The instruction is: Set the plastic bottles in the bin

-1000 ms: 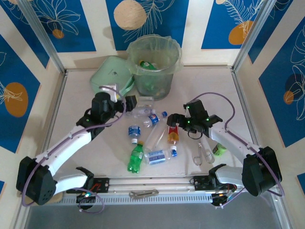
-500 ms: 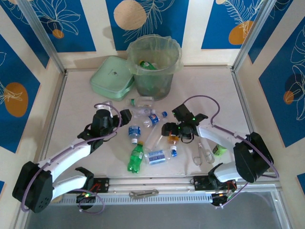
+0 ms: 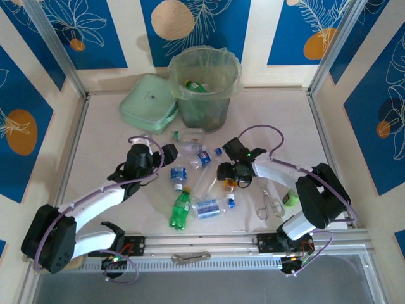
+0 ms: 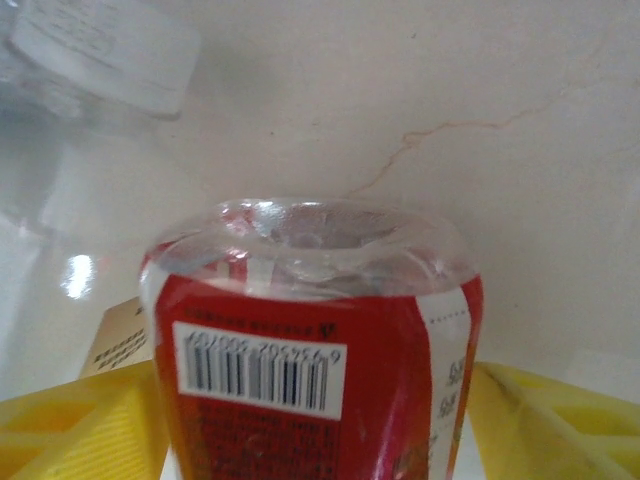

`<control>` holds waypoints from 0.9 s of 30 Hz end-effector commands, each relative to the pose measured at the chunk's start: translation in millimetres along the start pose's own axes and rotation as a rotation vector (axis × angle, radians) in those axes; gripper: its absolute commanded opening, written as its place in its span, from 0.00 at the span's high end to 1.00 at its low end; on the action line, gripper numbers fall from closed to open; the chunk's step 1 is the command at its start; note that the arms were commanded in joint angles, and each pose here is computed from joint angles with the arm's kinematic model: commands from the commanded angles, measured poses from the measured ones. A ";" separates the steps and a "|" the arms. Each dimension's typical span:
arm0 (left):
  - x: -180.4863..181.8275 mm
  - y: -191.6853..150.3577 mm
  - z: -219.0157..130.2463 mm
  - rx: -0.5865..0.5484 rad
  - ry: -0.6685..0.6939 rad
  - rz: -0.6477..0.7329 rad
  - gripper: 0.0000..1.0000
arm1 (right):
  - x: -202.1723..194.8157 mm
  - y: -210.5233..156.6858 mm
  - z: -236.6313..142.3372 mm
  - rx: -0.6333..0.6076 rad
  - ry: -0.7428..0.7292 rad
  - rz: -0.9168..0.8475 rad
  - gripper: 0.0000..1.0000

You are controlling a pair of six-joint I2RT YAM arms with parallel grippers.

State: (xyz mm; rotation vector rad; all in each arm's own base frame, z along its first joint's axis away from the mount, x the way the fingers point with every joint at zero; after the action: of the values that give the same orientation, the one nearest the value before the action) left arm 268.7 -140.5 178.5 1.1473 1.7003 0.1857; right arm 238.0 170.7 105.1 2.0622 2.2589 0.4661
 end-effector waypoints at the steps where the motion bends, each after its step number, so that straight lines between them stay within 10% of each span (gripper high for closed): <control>1: -13.6 8.6 1.0 -0.014 -0.044 -0.004 0.00 | 3.8 6.1 1.0 -0.014 -0.006 -0.009 0.26; 17: -14.4 8.0 5.5 -0.008 -0.044 -0.008 0.00 | -0.3 9.9 -6.8 -0.042 -0.003 -0.018 0.46; 27: 4.4 26.1 -14.6 -0.121 0.054 0.029 0.00 | -14.9 54.0 -84.1 -0.265 0.138 0.011 0.46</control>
State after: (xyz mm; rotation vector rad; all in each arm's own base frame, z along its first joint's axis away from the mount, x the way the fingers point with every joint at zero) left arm 273.2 -131.5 193.3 1.1167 1.6870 0.2614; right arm 263.7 147.8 162.3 2.0172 2.1340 0.7078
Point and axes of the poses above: each hand's point on the last joint's axis, 136 mm out from that joint toward the fingers, its own z axis out along the fingers, its own x axis along the line the jaws close on, y = z × x, the point moved 7 cm from there along -z, back along the fingers, and after that the axes turned 7 degrees about -z, right-handed, at the moved point
